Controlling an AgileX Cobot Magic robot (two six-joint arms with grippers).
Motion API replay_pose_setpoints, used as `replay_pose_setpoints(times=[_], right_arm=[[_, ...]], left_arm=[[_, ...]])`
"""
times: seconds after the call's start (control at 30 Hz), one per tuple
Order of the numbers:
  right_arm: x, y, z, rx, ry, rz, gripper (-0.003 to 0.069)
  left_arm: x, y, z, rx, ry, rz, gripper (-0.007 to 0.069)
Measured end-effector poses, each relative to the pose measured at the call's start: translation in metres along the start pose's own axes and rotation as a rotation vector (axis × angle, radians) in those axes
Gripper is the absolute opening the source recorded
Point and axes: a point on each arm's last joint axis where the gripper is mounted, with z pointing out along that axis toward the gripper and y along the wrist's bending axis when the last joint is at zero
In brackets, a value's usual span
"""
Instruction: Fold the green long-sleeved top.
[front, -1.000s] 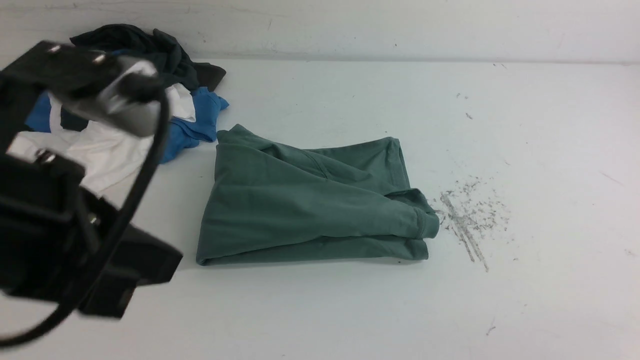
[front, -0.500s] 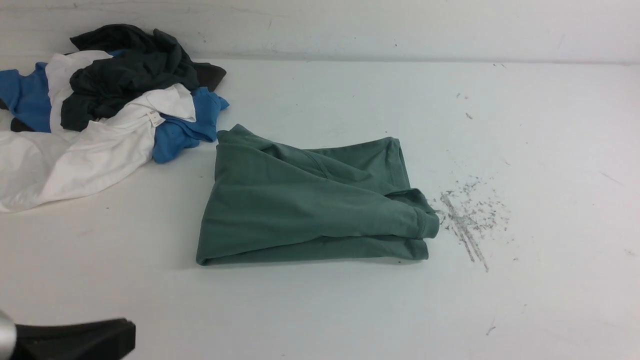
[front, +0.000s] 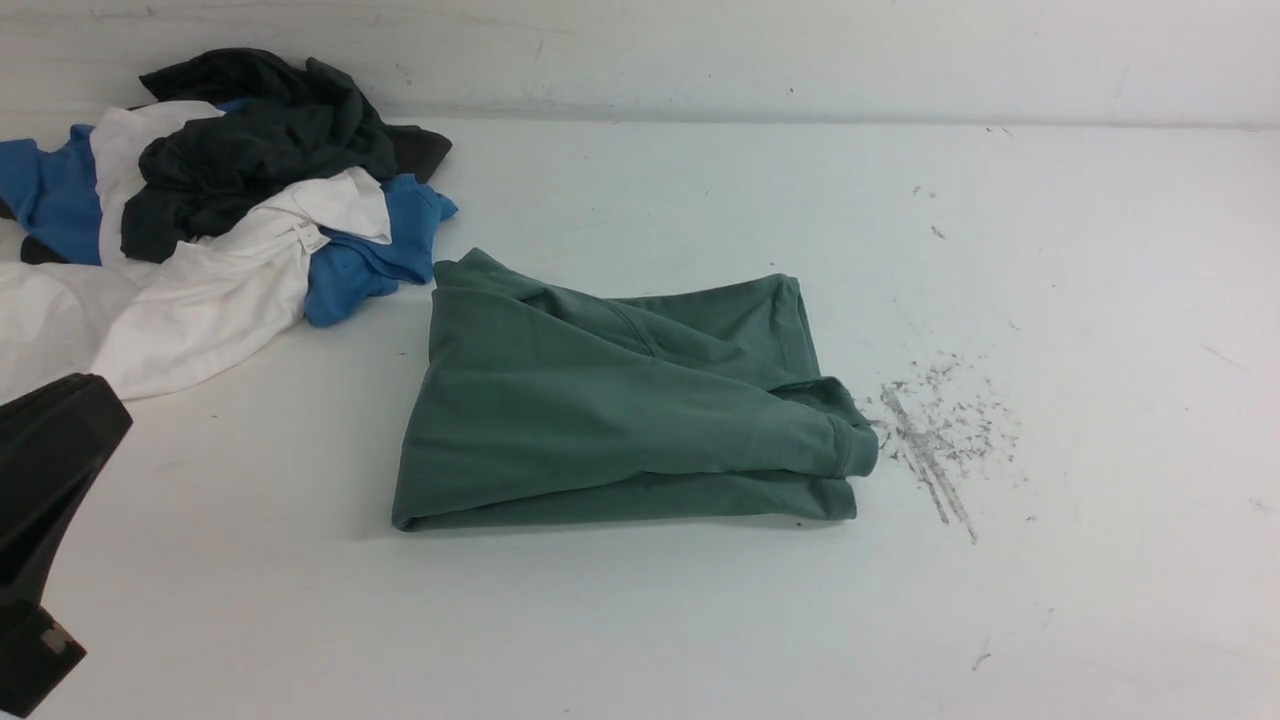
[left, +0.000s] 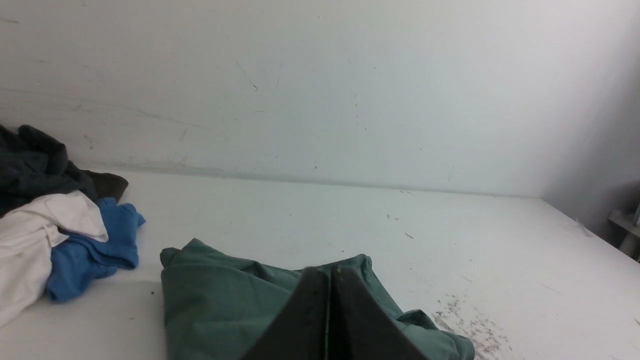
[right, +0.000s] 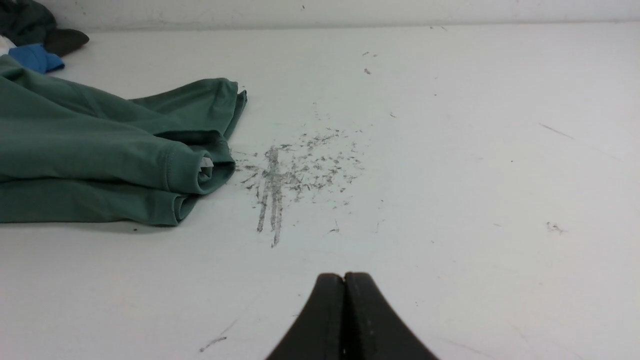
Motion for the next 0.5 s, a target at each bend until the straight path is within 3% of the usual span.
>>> replay_pose_setpoints(times=[0.37, 0.47, 0.5], right_arm=[[0.0, 0.0, 0.0, 0.0, 0.001, 0.001, -0.0015], [0.0, 0.0, 0.0, 0.0, 0.001, 0.001, -0.0015], [0.0, 0.0, 0.0, 0.0, 0.001, 0.001, -0.0015]], left_arm=[[0.003, 0.001, 0.0, -0.001, 0.012, 0.007, -0.0004], [0.02, 0.005, -0.005, -0.006, 0.064, 0.095, -0.0004], [0.029, 0.007, -0.008, -0.051, 0.077, 0.115, -0.0004]])
